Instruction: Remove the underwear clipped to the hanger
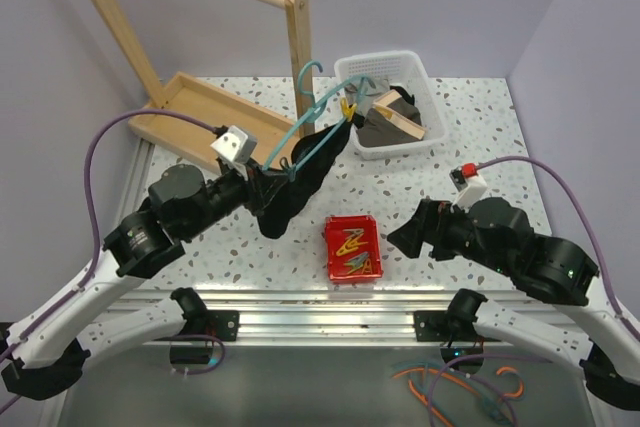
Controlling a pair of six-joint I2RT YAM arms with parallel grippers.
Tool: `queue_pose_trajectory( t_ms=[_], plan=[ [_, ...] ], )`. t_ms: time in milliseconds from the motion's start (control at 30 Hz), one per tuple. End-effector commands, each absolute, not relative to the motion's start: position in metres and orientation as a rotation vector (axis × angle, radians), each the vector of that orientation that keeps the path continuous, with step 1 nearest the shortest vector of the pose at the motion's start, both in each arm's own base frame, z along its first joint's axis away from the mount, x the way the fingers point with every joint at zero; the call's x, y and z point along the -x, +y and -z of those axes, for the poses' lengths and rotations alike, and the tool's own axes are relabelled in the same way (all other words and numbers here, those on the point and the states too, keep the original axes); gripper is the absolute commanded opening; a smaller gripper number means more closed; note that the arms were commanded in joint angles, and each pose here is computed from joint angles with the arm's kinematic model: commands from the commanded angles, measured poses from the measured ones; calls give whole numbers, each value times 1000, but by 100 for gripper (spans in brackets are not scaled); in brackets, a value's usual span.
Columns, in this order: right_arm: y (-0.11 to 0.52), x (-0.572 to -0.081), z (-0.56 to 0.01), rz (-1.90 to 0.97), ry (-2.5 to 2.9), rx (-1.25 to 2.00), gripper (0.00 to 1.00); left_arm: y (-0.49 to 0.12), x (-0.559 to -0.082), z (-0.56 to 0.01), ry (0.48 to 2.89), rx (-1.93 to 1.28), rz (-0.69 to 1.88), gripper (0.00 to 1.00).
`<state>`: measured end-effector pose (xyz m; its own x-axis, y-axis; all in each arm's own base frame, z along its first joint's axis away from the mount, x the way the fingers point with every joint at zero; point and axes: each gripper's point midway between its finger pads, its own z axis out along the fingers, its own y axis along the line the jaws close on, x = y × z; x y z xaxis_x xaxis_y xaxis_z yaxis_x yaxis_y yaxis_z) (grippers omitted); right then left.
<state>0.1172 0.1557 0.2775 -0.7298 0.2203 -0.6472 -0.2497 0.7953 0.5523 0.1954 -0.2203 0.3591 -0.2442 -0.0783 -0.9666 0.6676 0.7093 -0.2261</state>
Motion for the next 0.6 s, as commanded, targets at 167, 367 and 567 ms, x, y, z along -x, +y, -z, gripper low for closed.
queue_pose_trajectory(
  t_ms=[167,367,567],
  plan=[
    [168,-131,-289,-832,2212,-17,92,-206,-200,-326,1731,-492,588,0],
    [178,-137,-286,-852,2221,-45,92,-223,-186,-272,1790,-500,583,0],
    [186,-141,-280,-855,2258,-112,91,-240,-175,-277,1755,-502,547,0]
  ],
)
